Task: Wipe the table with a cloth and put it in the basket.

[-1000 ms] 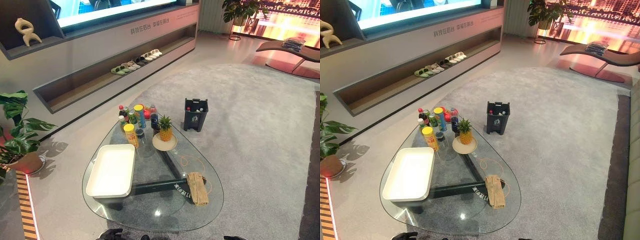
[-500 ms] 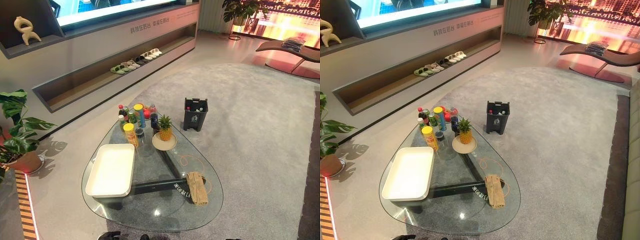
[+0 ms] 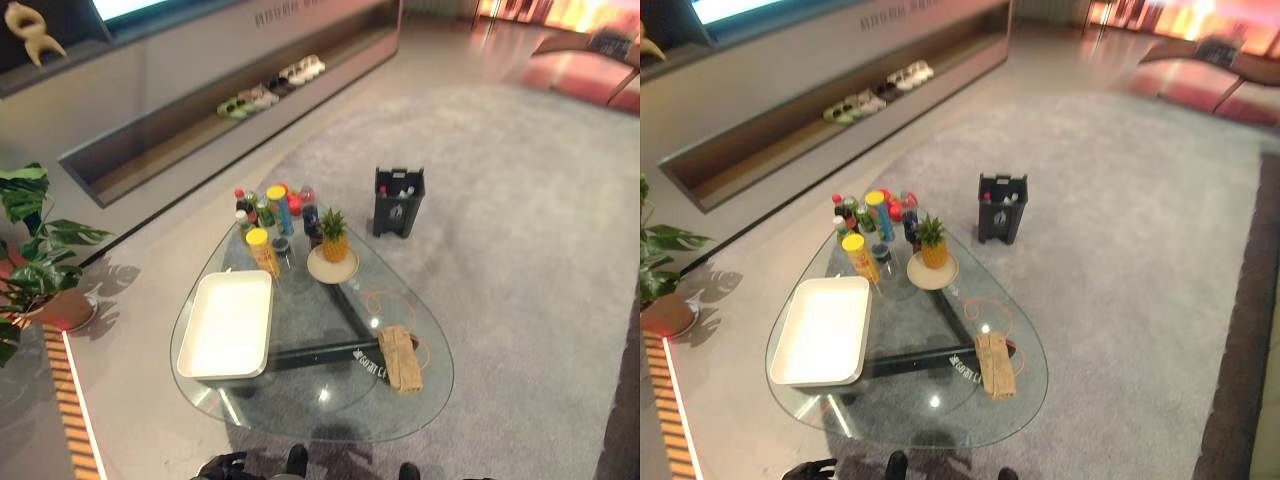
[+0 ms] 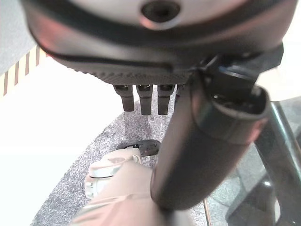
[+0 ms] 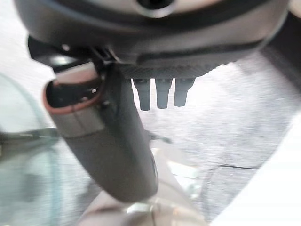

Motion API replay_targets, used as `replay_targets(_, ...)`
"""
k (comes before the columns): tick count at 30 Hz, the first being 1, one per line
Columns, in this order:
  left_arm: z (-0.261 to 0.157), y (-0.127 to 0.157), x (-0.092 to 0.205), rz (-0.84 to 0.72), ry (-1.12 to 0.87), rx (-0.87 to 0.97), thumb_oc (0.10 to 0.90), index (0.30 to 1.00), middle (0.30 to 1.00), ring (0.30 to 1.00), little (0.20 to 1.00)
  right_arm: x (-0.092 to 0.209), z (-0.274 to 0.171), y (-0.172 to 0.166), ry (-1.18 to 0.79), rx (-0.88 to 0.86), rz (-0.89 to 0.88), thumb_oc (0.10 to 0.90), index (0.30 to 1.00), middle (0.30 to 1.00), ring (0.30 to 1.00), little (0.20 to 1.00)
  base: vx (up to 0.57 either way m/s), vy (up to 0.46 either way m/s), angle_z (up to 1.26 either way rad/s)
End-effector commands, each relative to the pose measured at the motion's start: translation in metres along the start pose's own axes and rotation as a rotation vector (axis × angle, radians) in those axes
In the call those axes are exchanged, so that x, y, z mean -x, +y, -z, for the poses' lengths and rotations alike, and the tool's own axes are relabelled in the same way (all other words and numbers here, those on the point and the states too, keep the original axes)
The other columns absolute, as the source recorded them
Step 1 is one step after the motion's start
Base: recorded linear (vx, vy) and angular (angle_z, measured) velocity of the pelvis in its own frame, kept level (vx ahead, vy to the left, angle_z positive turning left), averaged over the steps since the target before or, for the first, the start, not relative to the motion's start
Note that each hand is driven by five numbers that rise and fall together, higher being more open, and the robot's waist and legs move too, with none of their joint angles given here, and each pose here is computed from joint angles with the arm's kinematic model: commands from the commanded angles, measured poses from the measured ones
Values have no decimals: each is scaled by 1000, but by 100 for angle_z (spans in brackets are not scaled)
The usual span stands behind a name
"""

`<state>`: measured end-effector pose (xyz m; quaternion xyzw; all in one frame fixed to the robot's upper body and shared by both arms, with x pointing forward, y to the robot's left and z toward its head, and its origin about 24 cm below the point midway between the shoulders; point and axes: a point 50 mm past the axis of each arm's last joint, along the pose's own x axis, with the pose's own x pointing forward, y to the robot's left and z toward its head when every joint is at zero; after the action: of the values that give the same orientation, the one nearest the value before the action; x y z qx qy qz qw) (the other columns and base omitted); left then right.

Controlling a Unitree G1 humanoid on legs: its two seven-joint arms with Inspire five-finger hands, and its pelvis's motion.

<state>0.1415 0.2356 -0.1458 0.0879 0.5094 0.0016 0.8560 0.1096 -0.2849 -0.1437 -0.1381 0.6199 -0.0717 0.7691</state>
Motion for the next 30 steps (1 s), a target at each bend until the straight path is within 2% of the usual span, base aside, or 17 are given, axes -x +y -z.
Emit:
replay_targets(1,-69,31,-1,-97,-221,80,800,900,900,900,900,4,-44,-13,-63,1,63,800,900,900,900,900,-285,10,1)
replay_targets(3,-103,42,2,-141,-307,133,800,900,900,900,900,9,-70,-20,-144,4,108,800,900,900,900,900,-247,0,-12)
replay_targets(5,-117,49,5,-170,-354,175,800,900,900,900,900,13,-85,-23,-204,-25,117,800,900,900,900,900,-245,-22,-9)
replay_targets(11,-138,61,12,-220,-435,214,800,900,900,900,900,18,-99,-35,-296,-102,174,800,900,900,900,900,-137,-78,9)
replay_targets(19,-149,70,16,-242,-456,225,800,900,900,900,900,31,-133,-44,-441,-133,248,800,900,900,900,900,-34,-56,5)
replay_targets(30,-137,70,15,-248,-434,209,800,900,900,900,900,38,-141,-54,-514,-201,329,800,900,900,900,900,29,-13,0)
